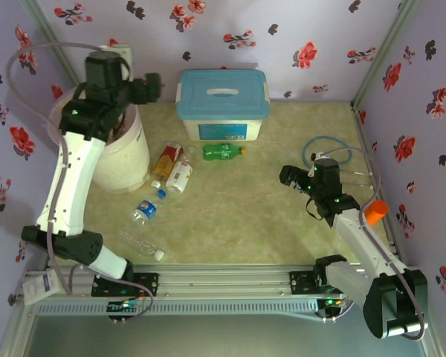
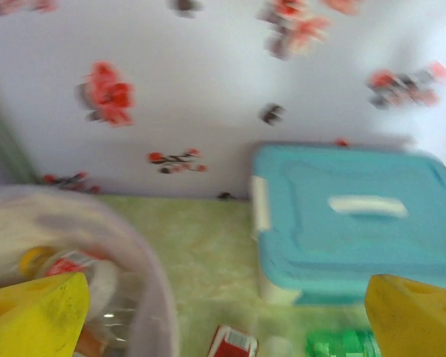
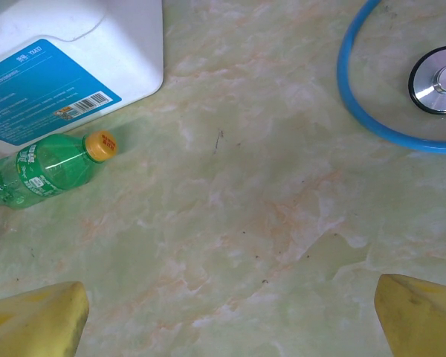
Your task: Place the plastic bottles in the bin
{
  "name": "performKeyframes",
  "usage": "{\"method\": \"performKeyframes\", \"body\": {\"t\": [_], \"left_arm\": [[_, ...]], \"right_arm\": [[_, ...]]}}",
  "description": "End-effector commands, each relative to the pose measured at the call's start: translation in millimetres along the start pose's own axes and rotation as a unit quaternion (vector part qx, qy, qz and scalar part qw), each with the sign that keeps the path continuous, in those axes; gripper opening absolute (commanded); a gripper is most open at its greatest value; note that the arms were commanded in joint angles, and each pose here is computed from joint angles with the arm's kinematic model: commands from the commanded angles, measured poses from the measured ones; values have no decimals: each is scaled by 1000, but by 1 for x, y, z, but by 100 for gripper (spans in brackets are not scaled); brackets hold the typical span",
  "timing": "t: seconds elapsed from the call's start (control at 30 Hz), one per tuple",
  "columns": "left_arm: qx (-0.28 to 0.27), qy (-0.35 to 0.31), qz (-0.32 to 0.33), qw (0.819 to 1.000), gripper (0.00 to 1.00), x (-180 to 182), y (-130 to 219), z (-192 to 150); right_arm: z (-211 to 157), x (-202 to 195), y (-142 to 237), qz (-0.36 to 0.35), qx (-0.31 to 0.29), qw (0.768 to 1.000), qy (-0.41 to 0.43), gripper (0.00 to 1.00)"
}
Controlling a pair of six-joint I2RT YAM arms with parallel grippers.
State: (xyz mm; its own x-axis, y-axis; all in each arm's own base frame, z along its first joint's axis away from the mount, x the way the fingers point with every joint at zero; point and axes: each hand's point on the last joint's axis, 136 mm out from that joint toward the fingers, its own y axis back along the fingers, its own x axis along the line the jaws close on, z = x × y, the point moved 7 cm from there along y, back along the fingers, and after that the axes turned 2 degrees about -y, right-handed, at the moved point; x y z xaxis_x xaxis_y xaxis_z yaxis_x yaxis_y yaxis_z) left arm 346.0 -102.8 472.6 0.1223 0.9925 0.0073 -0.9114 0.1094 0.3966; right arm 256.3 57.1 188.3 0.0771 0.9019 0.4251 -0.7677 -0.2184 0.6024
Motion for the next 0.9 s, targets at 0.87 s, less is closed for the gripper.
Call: {"method": "performKeyframes", "body": {"t": [0.87], "left_arm": [[186,-366,-273,870,92,-182,-182,-207]], "right_arm": [[4,-8,30,-30,-32,998,33,99]]}}
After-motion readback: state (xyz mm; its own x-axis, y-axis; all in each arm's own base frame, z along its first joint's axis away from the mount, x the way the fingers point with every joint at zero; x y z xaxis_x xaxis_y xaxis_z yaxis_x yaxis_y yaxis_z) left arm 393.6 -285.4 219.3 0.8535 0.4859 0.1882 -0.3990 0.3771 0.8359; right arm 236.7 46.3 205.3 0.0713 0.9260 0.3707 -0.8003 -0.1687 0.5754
